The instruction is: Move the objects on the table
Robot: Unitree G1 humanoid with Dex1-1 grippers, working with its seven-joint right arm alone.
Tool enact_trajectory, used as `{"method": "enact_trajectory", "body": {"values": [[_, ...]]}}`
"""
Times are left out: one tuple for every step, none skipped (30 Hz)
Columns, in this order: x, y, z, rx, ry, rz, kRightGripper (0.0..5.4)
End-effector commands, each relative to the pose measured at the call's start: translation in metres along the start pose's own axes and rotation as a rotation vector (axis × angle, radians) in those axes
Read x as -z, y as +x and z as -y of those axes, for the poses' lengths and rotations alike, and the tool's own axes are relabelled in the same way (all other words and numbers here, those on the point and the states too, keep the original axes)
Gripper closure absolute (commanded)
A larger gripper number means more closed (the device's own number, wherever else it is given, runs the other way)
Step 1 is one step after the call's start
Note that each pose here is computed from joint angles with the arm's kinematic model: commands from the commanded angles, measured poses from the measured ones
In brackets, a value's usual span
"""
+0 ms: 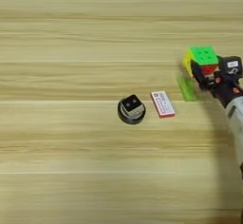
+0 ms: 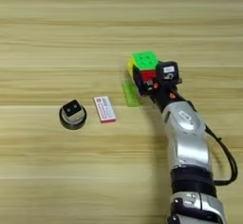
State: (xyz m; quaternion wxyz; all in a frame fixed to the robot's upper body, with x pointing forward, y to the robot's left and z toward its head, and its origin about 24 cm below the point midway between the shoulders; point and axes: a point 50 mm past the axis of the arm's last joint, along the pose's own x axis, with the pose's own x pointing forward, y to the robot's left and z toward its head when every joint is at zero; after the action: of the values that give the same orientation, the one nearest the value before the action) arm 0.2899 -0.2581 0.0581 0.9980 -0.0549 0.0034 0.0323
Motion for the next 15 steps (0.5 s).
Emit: {"method": "enact_trajectory", "body": {"values": [[-0.037, 0.005, 0.024, 0.079, -0.051, 0.123, 2.07], [-0.036, 0.003, 0.030, 0.102, -0.047, 0.118, 2.07], [-0.035, 0.002, 0.034, 0.119, -0.045, 0.113, 2.07], [-0.033, 0.001, 0.038, 0.133, -0.042, 0.107, 2.07], [-0.032, 0.001, 0.040, 0.141, -0.041, 0.100, 2.07], [-0.030, 0.000, 0.042, 0.147, -0.040, 0.091, 2.07], [-0.027, 0.000, 0.043, 0.152, -0.039, 0.082, 2.07], [-0.024, -0.001, 0.044, 0.156, -0.039, 0.070, 2.07], [-0.020, -0.001, 0.044, 0.158, -0.037, 0.059, 2.07], [-0.017, -0.001, 0.044, 0.159, -0.034, 0.047, 2.07], [-0.014, 0.000, 0.044, 0.160, -0.030, 0.037, 2.07], [-0.011, 0.000, 0.043, 0.160, -0.027, 0.029, 2.07], [-0.008, 0.000, 0.043, 0.160, -0.023, 0.021, 2.07], [-0.006, 0.000, 0.042, 0.159, -0.020, 0.016, 2.07], [-0.004, 0.001, 0.041, 0.157, -0.018, 0.012, 2.07]]}}
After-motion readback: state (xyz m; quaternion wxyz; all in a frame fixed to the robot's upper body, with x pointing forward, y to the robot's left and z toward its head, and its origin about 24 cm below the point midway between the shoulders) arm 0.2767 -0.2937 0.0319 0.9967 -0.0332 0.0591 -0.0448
